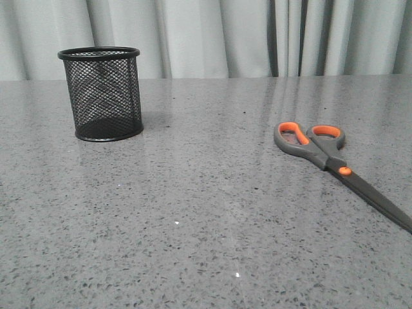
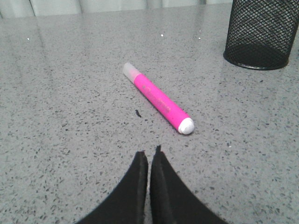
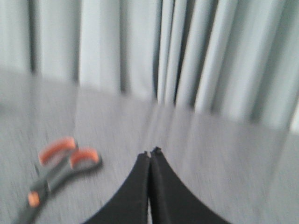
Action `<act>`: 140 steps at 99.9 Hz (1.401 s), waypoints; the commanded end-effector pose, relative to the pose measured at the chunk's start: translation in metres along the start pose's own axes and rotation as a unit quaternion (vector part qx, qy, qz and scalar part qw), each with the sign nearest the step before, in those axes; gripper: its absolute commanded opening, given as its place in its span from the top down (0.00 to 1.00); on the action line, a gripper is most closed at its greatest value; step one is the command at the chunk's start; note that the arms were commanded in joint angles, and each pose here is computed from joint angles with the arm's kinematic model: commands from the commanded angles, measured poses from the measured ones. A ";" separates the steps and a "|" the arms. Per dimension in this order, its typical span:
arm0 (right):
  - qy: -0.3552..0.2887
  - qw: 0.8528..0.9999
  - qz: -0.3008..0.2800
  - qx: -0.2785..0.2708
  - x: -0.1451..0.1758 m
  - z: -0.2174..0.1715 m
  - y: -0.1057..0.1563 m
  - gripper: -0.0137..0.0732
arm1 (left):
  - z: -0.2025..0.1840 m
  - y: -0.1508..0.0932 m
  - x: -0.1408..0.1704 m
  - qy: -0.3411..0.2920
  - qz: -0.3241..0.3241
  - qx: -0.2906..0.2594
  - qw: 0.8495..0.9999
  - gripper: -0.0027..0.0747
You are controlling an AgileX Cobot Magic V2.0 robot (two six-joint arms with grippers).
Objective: Put pen and scissors into bin
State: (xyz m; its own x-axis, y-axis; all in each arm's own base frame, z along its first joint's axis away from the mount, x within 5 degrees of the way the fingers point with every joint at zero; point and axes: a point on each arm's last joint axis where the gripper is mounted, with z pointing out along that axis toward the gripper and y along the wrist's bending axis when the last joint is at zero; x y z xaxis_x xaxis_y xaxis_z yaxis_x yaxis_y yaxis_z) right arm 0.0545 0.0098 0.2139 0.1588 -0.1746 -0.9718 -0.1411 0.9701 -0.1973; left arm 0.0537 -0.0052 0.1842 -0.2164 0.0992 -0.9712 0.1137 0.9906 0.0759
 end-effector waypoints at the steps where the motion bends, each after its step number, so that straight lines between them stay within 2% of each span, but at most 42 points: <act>1: -0.118 0.993 0.026 -0.009 -0.018 -0.004 0.002 0.91 | 0.001 -0.001 0.000 -0.067 -0.050 0.005 0.996 0.98; 5: -0.128 0.990 0.064 -0.010 -0.019 -0.004 0.001 0.91 | 0.001 -0.002 -0.005 -0.090 -0.104 0.014 0.990 0.98; 8: -0.125 0.989 0.079 -0.009 -0.019 -0.004 0.001 0.91 | 0.000 -0.002 -0.008 -0.105 -0.163 0.023 0.981 0.98; 15: -0.099 0.988 0.117 -0.003 -0.014 -0.003 -0.001 0.91 | -0.001 -0.001 -0.013 -0.132 -0.255 0.032 0.957 0.98; 24: -0.079 0.976 0.201 0.008 -0.010 -0.002 -0.003 0.91 | -0.002 0.002 -0.017 -0.156 -0.314 0.032 0.936 0.98; 29: -0.076 0.969 0.234 0.011 -0.010 -0.002 -0.004 0.91 | -0.003 0.003 -0.018 -0.160 -0.358 0.037 0.919 0.98; 41: -0.085 0.959 0.270 0.016 -0.011 -0.003 -0.006 0.91 | -0.004 0.007 -0.020 -0.176 -0.443 0.036 0.879 0.98; 47: -0.098 0.951 0.291 0.018 -0.016 -0.003 -0.008 0.91 | -0.004 0.008 -0.021 -0.180 -0.458 0.036 0.870 0.98; 54: -0.100 0.950 0.295 0.016 -0.026 -0.004 -0.010 0.91 | -0.008 0.008 -0.029 -0.187 -0.450 0.044 0.872 0.97; 57: -0.101 0.950 0.295 0.013 -0.034 -0.004 -0.011 0.90 | -0.010 0.007 -0.034 -0.191 -0.432 0.048 0.880 0.96; 62: -0.088 0.952 0.294 0.010 -0.046 -0.003 -0.012 0.88 | -0.015 0.006 -0.047 -0.198 -0.375 0.052 0.904 0.91; 69: -0.066 0.958 0.278 0.006 -0.063 0.000 -0.015 0.79 | -0.022 0.003 -0.067 -0.199 -0.295 0.056 0.933 0.80; 79: -0.024 0.963 0.269 0.003 -0.085 0.009 -0.018 0.60 | -0.027 0.002 -0.099 -0.184 -0.231 0.059 0.954 0.63; 88: 0.046 0.963 0.265 0.001 -0.098 0.024 -0.019 0.48 | -0.020 0.001 -0.126 -0.140 -0.209 0.069 0.965 0.58; 102: 0.162 0.955 0.249 -0.005 -0.109 0.050 -0.020 0.46 | 0.009 -0.003 -0.160 -0.004 -0.144 0.085 0.986 0.58; 109: 0.199 0.949 0.245 -0.007 -0.112 0.062 -0.020 0.46 | 0.027 -0.004 -0.173 0.069 -0.133 0.091 0.984 0.58; 117: 0.224 0.943 0.244 -0.007 -0.115 0.073 -0.021 0.46 | 0.050 -0.003 -0.184 0.146 -0.155 0.084 0.973 0.58; 128: 0.232 0.942 0.244 -0.007 -0.115 0.080 -0.021 0.46 | 0.074 0.001 -0.200 0.216 -0.143 0.067 0.964 0.58; 140: 0.232 0.942 0.244 -0.007 -0.115 0.080 -0.021 0.46 | 0.104 0.004 -0.205 0.303 -0.117 0.059 0.944 0.58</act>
State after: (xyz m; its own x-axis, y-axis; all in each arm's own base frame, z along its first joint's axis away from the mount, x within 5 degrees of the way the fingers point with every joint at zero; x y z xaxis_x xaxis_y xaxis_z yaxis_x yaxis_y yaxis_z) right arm 0.1136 0.0241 0.3245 -0.4504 0.2368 -0.8608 -0.0822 0.9491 0.3041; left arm 0.1805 -0.0319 0.3496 -0.7311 -0.0546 -0.6801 0.1130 0.9733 -0.1997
